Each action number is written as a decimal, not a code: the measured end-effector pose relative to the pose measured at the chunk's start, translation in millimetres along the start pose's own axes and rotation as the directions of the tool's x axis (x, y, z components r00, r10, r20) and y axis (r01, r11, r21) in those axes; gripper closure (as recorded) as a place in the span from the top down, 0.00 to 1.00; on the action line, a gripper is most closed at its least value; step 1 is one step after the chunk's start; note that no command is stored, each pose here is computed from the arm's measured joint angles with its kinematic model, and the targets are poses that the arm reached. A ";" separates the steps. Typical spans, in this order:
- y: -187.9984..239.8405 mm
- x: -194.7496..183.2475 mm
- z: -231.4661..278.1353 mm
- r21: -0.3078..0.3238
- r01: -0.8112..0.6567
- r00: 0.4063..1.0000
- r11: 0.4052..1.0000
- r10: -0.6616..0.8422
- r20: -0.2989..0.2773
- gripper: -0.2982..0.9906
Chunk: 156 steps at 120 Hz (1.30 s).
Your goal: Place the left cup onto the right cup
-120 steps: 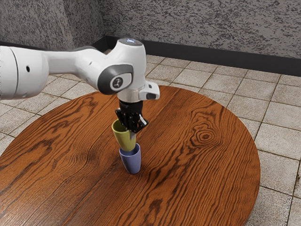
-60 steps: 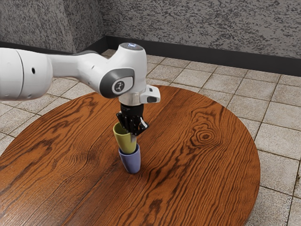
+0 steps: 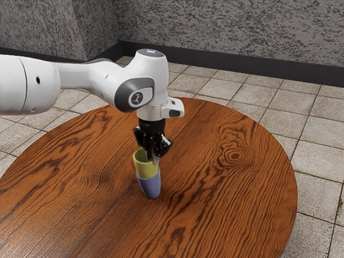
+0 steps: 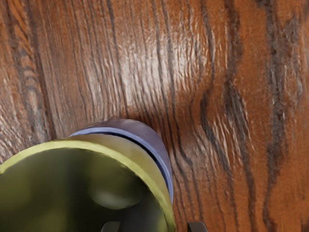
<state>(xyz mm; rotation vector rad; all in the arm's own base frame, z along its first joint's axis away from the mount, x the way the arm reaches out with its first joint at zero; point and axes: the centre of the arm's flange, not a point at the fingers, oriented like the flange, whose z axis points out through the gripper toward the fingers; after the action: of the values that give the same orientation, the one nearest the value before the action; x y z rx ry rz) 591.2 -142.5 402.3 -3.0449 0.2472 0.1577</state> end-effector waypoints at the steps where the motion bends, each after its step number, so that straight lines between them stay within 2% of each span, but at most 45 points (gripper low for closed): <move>1: 0.0 -0.1 -0.1 0.000 0.000 1.000 1.000 0.000 0.000 0.34; 67: 12.2 -14.2 -33.7 0.009 -0.002 1.000 1.000 0.002 -0.030 0.47; 114: 15.6 -35.6 -74.4 0.020 0.004 0.998 1.000 -0.003 -0.058 0.69; 156: 18.1 -54.2 -103.9 0.018 0.004 0.997 1.000 -0.003 -0.071 0.75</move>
<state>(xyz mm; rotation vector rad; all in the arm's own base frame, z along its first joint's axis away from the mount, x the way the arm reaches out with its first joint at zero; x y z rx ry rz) 544.9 -161.2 509.9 -3.0362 0.2466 0.0473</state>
